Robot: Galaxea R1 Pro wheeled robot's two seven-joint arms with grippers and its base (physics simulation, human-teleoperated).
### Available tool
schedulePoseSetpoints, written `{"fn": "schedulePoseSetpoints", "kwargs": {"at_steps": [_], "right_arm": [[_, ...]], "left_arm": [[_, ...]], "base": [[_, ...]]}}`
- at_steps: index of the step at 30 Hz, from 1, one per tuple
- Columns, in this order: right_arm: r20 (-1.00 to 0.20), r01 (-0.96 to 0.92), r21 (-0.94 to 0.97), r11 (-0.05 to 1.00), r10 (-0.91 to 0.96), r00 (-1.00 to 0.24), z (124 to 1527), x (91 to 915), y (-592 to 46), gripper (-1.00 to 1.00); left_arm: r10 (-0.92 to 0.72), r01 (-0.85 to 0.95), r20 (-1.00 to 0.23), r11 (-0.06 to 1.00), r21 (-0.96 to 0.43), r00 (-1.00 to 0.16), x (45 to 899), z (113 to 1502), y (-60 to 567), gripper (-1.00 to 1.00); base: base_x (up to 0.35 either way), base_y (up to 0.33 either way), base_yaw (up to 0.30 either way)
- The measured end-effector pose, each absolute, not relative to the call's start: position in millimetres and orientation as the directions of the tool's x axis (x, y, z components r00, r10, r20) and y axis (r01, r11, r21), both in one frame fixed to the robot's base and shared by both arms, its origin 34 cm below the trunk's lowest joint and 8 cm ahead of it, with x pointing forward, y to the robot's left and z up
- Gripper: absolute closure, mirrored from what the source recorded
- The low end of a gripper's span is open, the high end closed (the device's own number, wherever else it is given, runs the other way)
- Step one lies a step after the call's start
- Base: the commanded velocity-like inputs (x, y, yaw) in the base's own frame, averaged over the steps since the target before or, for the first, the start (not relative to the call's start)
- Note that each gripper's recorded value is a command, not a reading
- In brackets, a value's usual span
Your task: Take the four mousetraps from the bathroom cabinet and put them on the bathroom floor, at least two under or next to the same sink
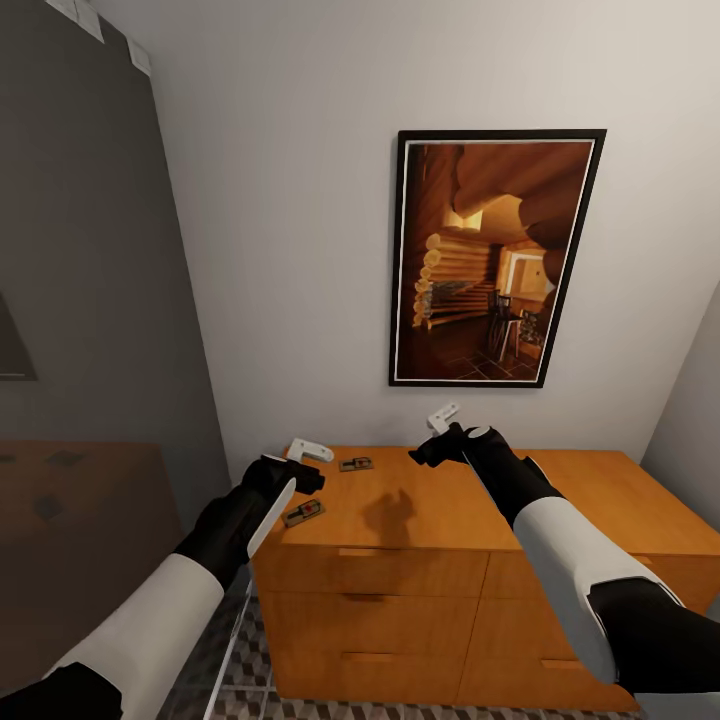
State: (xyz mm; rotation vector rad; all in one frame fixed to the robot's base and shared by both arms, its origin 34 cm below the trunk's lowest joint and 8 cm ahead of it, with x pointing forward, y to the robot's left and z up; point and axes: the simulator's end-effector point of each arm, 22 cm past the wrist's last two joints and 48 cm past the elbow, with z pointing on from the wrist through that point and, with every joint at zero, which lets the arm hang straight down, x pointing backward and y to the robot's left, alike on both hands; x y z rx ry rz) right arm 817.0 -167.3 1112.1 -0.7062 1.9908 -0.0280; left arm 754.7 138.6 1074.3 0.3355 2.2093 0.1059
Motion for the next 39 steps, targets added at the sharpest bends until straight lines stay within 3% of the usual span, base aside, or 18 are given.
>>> {"fn": "schedulePoseSetpoints", "kwargs": {"at_steps": [12,18,24,39], "right_arm": [[-0.801,-0.469,-0.302,0.83,-0.488,-0.348,1111.4,816.5,-166.8,-1.0],[-0.8,-0.47,-0.304,0.829,-0.49,-0.347,1111.2,816.4,-166.7,-1.0],[-0.799,-0.47,-0.304,0.829,-0.491,-0.347,1111.1,816.4,-166.7,-1.0],[-0.799,-0.463,-0.31,0.831,-0.491,-0.347,1111.9,817.3,-168.3,-1.0]], "left_arm": [[0.31,0.308,-0.756,0.939,0.15,-0.576,746.8,1067.4,114.5,-1.0],[0.452,0.39,-0.715,0.881,0.267,-0.533,741.1,1059.4,109.9,-1.0],[0.499,0.422,-0.695,0.856,0.3,-0.517,739.1,1055.7,110.9,-1.0],[0.47,0.36,-0.692,0.879,0.312,-0.548,749.8,1056.1,174.8,-1.0]], "base": [[0.0,0.0,0.0],[0.0,0.0,0.0],[0.0,0.0,0.0],[0.0,0.0,0.0]]}}
